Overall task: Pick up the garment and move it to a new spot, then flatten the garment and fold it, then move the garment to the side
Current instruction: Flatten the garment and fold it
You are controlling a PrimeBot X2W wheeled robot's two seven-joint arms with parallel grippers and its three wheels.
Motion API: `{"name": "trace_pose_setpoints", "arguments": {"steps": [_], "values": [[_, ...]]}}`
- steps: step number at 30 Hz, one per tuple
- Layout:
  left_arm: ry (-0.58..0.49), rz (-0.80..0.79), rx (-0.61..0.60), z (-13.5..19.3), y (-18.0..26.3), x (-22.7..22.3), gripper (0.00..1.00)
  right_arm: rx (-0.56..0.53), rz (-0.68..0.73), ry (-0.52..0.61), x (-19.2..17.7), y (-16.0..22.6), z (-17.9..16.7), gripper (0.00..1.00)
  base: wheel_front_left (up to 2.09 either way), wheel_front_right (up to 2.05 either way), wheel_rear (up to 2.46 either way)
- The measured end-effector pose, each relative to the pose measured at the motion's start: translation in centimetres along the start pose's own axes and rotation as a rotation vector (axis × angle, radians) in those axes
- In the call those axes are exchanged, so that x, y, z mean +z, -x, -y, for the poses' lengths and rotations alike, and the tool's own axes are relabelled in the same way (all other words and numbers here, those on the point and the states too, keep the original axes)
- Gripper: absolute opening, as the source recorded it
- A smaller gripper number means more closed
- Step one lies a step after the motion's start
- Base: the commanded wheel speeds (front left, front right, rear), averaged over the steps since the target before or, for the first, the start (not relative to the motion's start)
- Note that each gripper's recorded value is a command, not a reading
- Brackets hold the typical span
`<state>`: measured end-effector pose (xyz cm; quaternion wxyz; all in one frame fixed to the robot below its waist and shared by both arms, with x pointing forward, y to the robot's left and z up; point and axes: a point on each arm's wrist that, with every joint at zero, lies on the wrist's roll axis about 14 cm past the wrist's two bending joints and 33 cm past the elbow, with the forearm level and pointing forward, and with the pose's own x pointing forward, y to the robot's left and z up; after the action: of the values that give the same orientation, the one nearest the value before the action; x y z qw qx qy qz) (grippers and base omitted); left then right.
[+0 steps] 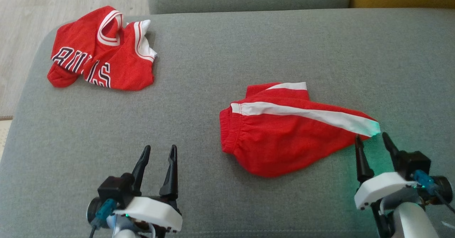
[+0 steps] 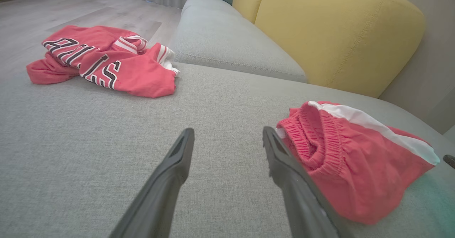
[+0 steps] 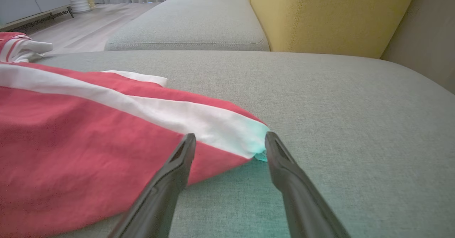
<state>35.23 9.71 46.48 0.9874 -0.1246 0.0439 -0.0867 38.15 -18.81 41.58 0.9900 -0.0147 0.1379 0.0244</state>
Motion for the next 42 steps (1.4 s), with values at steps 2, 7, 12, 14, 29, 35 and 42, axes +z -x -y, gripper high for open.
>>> {"name": "trace_pose_setpoints", "arguments": {"steps": [2, 7, 12, 14, 29, 35, 42], "values": [[-0.001, 0.003, -0.005, 0.1, 0.0, 0.1, 1.0, 0.009, -0.001, -0.009, -0.1, 0.3, -0.3, 1.0, 0.0, 0.0, 0.0], [-0.002, 0.011, -0.016, 0.5, 0.0, 0.3, 1.0, 0.025, 0.015, -0.02, 0.3, 0.6, -0.9, 1.0, 0.0, 0.0, 0.0], [0.001, 0.006, -0.055, 1.6, -0.1, 0.2, 1.0, 0.024, 0.042, -0.026, 1.1, 0.8, -0.9, 1.0, 0.0, 0.0, 0.0], [0.004, 0.001, -0.068, 2.0, -0.2, 0.1, 1.0, 0.023, 0.045, -0.027, 1.2, 0.9, -0.8, 1.0, 0.0, 0.0, 0.0], [0.034, -0.15, -0.36, 9.9, -4.2, -3.0, 1.0, -0.044, 0.063, -0.049, 1.4, 1.9, 1.4, 1.0, 0.0, 0.0, 0.0], [0.033, -0.279, -0.384, 10.6, -4.1, -6.2, 1.0, -0.078, 0.051, -0.054, 0.8, 2.2, 2.5, 1.0, 0.0, 0.0, 0.0], [0.036, -0.293, -0.422, 11.6, -4.0, -6.4, 0.0, -0.084, 0.056, -0.055, 0.8, 2.2, 2.6, 1.0, 0.0, 0.0, 0.0]]}}
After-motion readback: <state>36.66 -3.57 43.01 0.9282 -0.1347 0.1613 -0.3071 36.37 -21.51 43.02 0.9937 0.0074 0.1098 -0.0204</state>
